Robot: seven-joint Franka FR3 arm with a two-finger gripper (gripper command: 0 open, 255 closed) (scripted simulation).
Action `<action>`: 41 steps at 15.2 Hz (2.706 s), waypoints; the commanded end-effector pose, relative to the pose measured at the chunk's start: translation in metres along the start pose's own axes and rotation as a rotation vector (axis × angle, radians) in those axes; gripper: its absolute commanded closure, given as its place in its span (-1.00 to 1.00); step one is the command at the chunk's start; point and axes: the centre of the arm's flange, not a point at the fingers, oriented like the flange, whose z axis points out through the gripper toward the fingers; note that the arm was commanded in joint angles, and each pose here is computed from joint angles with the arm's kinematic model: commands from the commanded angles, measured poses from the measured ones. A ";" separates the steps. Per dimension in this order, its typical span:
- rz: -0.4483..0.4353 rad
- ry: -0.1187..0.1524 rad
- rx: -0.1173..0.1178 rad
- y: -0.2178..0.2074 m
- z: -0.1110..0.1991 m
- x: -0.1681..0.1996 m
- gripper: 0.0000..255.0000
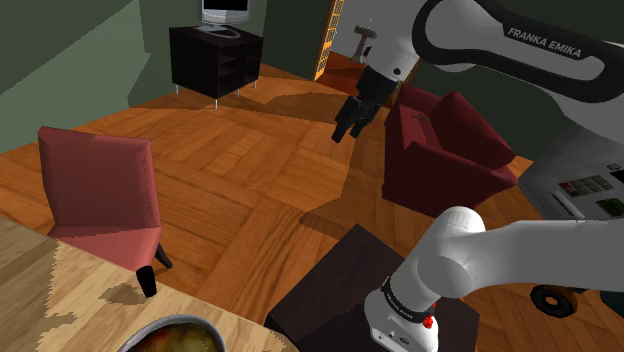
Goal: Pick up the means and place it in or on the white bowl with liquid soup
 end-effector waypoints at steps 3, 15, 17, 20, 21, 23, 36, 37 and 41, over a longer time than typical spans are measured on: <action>0.006 0.002 -0.007 -0.019 0.019 0.004 -1.00; 0.039 0.016 -0.050 -0.129 0.136 0.033 -1.00; 0.045 0.018 -0.058 -0.146 0.155 0.038 -1.00; 0.053 0.022 -0.068 -0.173 0.185 0.046 -1.00; 0.056 0.023 -0.072 -0.181 0.195 0.049 -1.00; 0.062 0.025 -0.079 -0.198 0.216 0.055 -1.00; 0.098 0.040 -0.126 -0.306 0.349 0.095 -1.00; 0.101 0.041 -0.130 -0.314 0.360 0.099 -1.00; 0.112 0.046 -0.144 -0.345 0.402 0.112 -1.00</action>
